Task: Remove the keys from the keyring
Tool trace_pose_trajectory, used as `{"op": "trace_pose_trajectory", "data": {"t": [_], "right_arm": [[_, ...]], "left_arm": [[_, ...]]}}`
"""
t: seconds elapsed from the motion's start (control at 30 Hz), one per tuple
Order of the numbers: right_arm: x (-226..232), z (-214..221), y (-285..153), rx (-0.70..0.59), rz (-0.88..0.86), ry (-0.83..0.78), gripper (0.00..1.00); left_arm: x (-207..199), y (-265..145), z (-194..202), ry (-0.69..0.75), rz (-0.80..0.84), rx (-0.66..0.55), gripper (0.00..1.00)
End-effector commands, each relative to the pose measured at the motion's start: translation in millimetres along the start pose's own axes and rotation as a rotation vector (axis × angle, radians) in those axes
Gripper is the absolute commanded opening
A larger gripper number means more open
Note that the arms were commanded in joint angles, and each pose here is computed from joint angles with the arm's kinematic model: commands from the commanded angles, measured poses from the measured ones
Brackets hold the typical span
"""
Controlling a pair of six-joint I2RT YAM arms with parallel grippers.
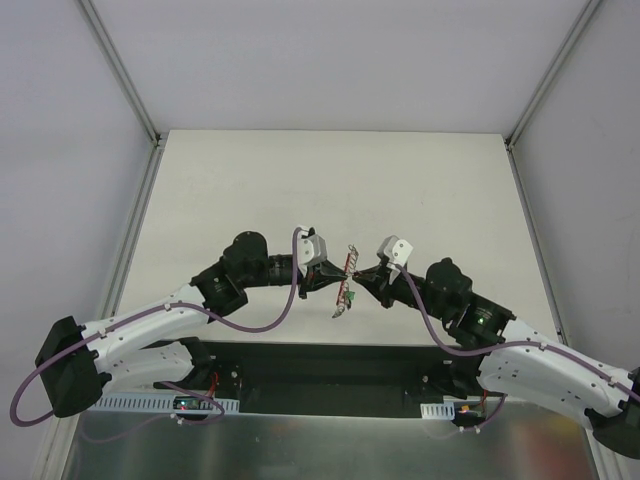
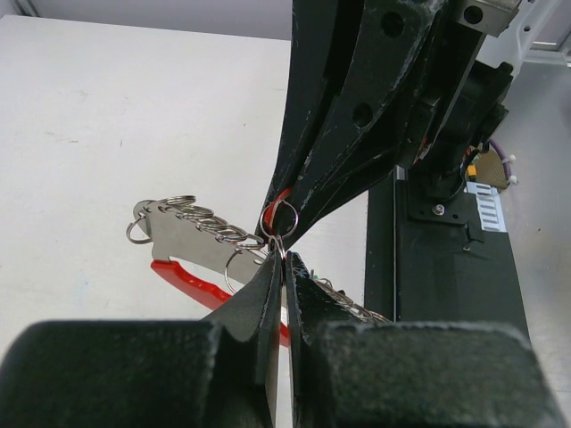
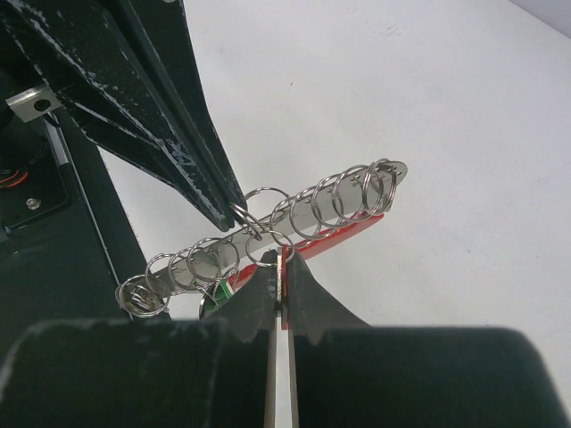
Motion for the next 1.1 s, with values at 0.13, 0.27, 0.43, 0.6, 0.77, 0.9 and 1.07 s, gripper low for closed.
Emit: {"op": "trace_pose_trajectory", "data": {"t": [0.13, 0.27, 0.43, 0.6, 0.77, 0.9, 1.07], "right_arm": [[-17.2, -27.0, -7.3, -0.073, 0.080, -0.056, 0.01], [-10.6, -23.2, -5.3, -0.069, 0.041, -0.053, 0.01], [-9.1, -22.0, -2.2, -0.057, 0.033, -0.039, 0.01], [-4.2, -30.1, -0.2, -0.064, 0.000, -0.041, 0.01], [-6.0, -35.8, 2.5, -0.051, 0.002, -0.051, 0.01], [-7.8, -35.7, 4.9, -0.023, 0.005, -0.065, 0.01], [-12.6, -39.3, 3.0, -0.016, 0.027, -0.083, 0.01]], "left_arm": [[-10.7, -1.0, -13.4, -0.012, 0.063, -0.003, 0.00], [-5.4, -0.7, -13.5, -0.007, 0.033, -0.007, 0.00], [6.8, -1.6, -10.1, 0.010, -0.049, 0.009, 0.00], [13.9, 1.0, -2.6, 0.013, -0.087, 0.053, 0.00], [13.8, 3.0, 6.6, 0.026, -0.089, 0.079, 0.00], [12.8, 5.7, 8.6, 0.018, -0.077, 0.088, 0.00], [6.5, 8.0, 9.2, -0.008, -0.039, 0.084, 0.00]]}}
Point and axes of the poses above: each gripper's point midway between its finger pads, its own y axis out along the fingers, its own x axis along the line the jaws close on, z = x × y, the point moved 1 cm from there along -y, back along the fingers, and after that the axes turned 4 degrees about -y, right-handed, at the moved point
